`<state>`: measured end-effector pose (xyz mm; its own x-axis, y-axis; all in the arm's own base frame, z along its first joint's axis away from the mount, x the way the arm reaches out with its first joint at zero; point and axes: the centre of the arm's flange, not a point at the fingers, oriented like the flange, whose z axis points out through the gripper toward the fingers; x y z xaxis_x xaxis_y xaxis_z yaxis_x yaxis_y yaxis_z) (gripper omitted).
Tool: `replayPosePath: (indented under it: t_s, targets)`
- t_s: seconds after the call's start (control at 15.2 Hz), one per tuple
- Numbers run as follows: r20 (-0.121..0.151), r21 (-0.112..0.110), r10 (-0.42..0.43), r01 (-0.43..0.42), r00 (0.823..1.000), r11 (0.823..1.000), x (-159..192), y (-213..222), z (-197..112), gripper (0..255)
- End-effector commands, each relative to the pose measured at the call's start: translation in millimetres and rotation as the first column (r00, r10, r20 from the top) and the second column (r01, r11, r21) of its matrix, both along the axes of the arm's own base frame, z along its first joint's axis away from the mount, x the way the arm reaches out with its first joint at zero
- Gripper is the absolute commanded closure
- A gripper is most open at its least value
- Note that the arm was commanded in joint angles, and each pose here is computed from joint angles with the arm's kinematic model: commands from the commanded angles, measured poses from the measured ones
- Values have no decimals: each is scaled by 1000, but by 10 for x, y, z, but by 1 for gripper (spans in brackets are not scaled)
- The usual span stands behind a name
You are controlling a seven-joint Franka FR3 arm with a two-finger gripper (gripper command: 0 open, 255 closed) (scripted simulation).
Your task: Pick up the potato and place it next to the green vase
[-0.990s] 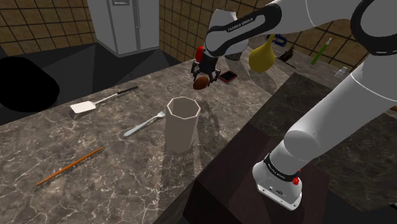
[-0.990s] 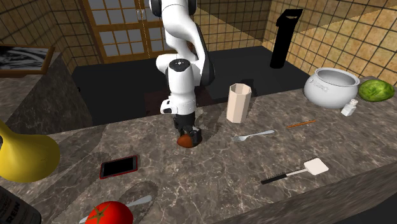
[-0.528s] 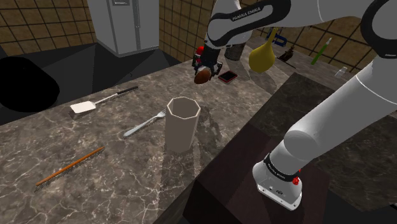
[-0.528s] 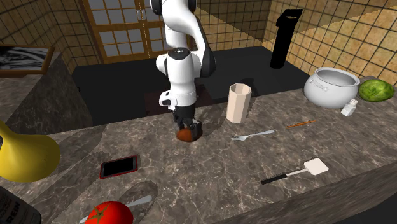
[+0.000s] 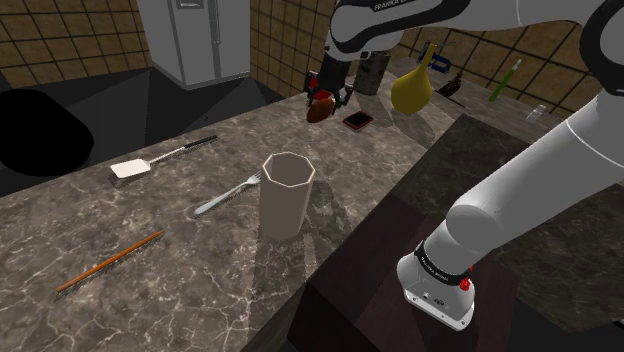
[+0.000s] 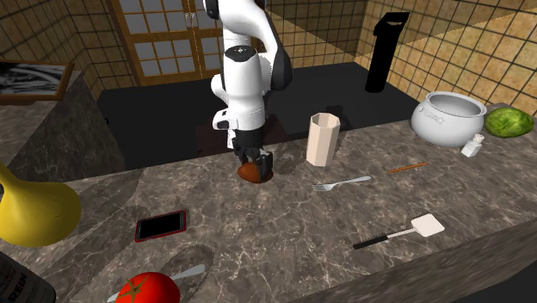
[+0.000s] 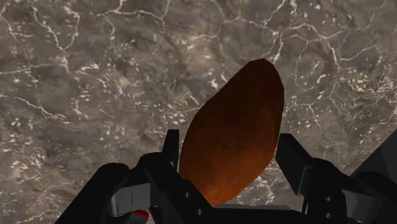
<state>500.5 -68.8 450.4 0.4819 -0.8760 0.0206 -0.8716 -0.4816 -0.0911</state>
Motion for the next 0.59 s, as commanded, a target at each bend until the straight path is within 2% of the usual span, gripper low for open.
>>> replayPosePath:
  t_s: [0.0,0.53]
  targets:
    - [0,0,0,0,1000,1000,-9,-6,104,255]
    - [0,0,0,0,1000,1000,-9,-6,526,255]
